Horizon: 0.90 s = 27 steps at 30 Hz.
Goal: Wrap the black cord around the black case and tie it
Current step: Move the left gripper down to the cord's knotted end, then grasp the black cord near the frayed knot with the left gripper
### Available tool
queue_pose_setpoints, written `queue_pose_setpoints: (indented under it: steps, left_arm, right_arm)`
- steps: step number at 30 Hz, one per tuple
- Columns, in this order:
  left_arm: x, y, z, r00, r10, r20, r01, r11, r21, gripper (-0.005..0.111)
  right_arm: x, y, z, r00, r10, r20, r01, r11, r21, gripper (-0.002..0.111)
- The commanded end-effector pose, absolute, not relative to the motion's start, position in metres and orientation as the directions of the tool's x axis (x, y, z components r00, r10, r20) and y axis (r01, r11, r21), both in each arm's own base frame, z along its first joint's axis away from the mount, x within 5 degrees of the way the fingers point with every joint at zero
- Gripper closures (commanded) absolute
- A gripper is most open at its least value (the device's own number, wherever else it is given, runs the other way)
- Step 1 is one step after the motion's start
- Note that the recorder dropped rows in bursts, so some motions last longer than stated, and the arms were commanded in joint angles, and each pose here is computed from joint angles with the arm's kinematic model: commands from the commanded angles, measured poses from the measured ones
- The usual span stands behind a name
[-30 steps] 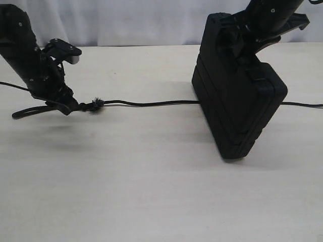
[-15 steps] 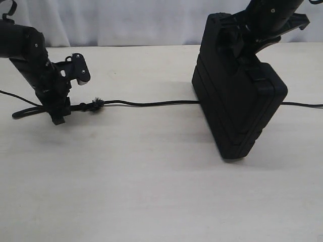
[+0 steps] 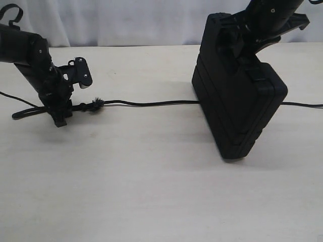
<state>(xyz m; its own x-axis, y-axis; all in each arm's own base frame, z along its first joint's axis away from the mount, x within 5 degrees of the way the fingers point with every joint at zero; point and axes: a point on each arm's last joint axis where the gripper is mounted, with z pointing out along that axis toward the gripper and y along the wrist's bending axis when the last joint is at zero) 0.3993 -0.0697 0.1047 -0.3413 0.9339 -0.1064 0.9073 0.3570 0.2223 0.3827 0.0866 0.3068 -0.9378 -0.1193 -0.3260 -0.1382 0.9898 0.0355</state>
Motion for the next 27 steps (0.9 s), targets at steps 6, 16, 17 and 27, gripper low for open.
queue_pose_setpoints:
  steps: [6,16,17,27]
  left_arm:
    - [0.377,-0.076,0.097,-0.471,0.881,-0.047,0.882,0.471,-0.024,0.107]
    - [0.36,-0.113,0.109,-0.834,0.542,-0.101,0.517,0.704,-0.486,0.107]
    - [0.359,-0.117,0.112,-0.853,0.511,-0.105,0.482,0.694,-0.535,0.106]
    - [0.355,-0.129,0.121,-0.883,0.459,-0.099,0.399,0.623,-0.673,0.056]
  right_arm:
    - [0.384,0.081,0.301,-0.945,-0.142,-0.293,-0.151,0.989,0.006,0.104]
    - [0.384,0.082,0.301,-0.946,-0.14,-0.293,-0.15,0.989,0.012,0.104]
    - [0.384,0.082,0.301,-0.946,-0.14,-0.293,-0.15,0.989,0.012,0.104]
    - [0.384,0.082,0.301,-0.946,-0.14,-0.293,-0.15,0.989,0.012,0.104]
